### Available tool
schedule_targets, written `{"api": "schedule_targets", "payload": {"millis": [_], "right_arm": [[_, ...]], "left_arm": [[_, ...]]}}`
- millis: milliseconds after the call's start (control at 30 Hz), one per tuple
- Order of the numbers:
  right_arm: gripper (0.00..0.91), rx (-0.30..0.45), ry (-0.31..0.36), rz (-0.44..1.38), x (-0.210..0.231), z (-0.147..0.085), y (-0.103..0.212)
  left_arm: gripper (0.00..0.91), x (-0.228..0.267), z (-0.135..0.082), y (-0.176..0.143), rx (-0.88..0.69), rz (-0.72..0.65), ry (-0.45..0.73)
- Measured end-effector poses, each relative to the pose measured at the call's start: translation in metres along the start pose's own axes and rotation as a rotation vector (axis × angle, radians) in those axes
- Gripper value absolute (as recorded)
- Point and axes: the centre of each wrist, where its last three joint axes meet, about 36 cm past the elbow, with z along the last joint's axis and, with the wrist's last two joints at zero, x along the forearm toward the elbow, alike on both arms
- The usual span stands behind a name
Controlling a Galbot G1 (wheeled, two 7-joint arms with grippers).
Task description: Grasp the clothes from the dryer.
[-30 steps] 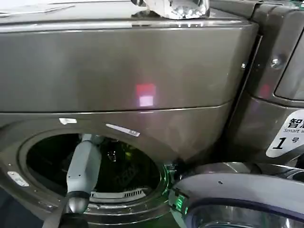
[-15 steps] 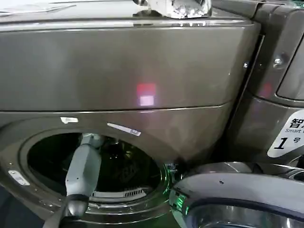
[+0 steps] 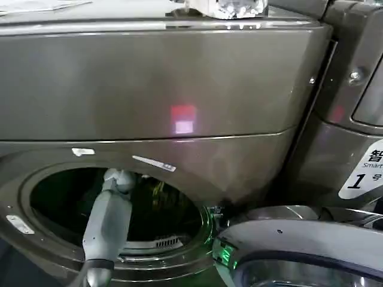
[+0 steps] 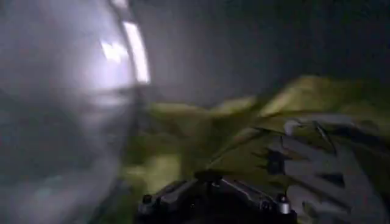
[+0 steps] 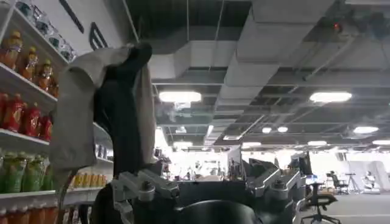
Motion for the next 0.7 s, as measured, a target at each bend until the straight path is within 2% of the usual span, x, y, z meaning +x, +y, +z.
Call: {"api": "schedule_targets", "payload": {"millis": [133, 333, 700], "right_arm": [[0.907, 0.007, -0.004, -0.001, 0.003, 0.003, 0.001], [0.907, 0.009, -0.014, -0.008, 0.004, 0.002, 0.004], [0.907, 0.010, -0.024, -0.016, 0.005, -0.001, 0.007]], "left_arm": [[0.000, 0.009, -0.012, -0.012, 0.184, -0.160, -0.051], [0.000, 0.028, -0.021, -0.027, 0.377, -0.301, -0.086], [0.000, 0.056, -0.025, -0.037, 0.538, -0.371, -0.106]]}}
